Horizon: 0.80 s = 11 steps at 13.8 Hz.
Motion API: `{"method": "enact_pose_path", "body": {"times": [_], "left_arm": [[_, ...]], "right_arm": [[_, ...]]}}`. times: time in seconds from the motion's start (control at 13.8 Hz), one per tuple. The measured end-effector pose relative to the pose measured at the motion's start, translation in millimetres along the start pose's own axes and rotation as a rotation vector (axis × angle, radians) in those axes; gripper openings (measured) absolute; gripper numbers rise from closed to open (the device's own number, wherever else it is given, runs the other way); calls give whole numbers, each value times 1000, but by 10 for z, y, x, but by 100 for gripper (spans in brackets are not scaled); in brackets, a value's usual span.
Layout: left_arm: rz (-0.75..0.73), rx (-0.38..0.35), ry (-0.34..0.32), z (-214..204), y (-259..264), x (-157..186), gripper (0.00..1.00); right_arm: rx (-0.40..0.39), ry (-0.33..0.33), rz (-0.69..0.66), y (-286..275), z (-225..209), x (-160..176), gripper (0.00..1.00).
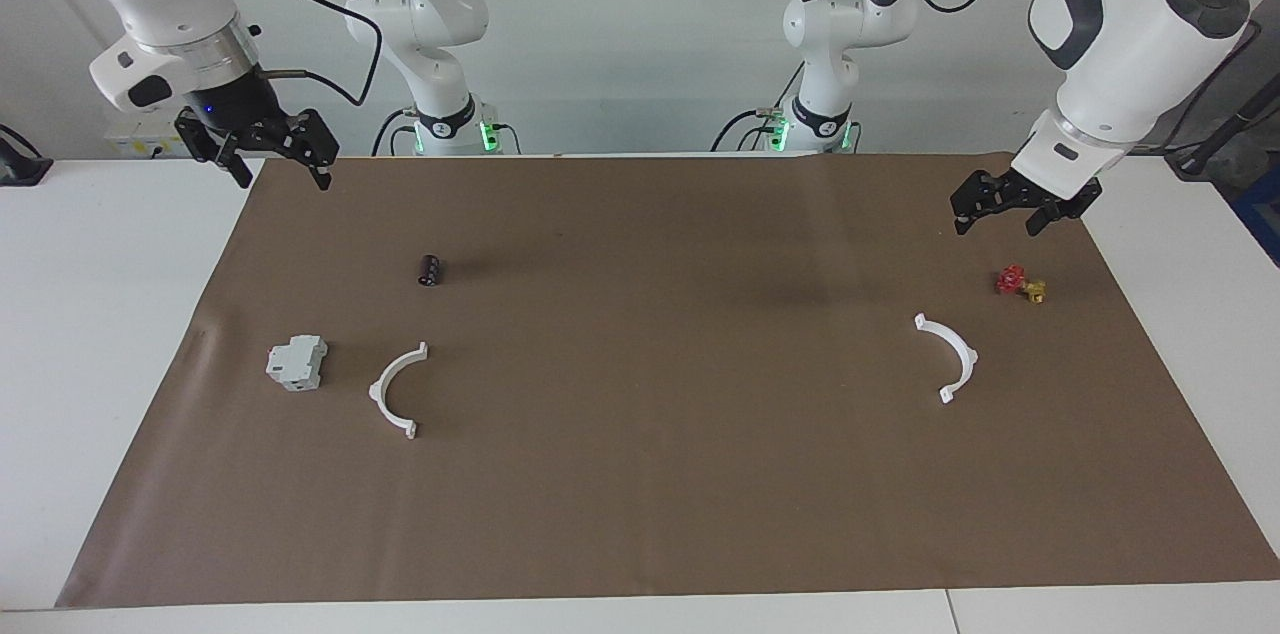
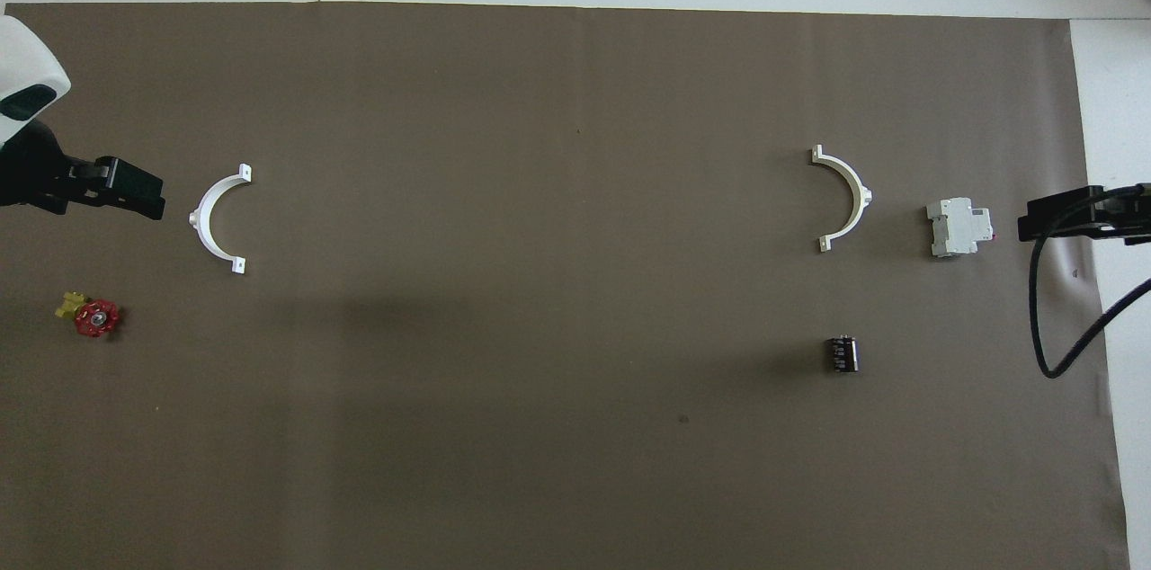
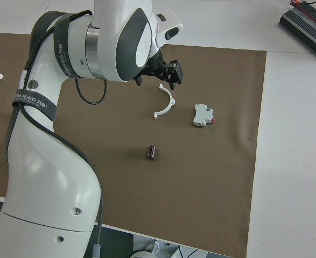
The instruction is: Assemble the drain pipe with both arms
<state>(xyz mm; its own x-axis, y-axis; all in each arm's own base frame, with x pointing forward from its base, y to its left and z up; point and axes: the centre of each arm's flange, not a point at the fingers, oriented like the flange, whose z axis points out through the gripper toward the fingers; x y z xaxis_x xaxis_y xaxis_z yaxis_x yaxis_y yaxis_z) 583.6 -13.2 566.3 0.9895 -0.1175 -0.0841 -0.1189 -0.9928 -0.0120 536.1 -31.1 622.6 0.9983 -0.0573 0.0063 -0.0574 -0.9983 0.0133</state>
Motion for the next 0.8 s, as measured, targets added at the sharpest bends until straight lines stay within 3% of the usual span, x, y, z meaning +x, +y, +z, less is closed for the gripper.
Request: {"method": "enact_pose_path", "body": {"times": [0.51, 0.8], "left_arm": [[-1, 0, 1, 0, -6, 1, 100], [-1, 0, 1, 0, -6, 2, 100]], "right_arm": [[1, 15, -5, -9, 103, 18, 100], [0, 70, -92, -64, 823, 173, 100]]}}
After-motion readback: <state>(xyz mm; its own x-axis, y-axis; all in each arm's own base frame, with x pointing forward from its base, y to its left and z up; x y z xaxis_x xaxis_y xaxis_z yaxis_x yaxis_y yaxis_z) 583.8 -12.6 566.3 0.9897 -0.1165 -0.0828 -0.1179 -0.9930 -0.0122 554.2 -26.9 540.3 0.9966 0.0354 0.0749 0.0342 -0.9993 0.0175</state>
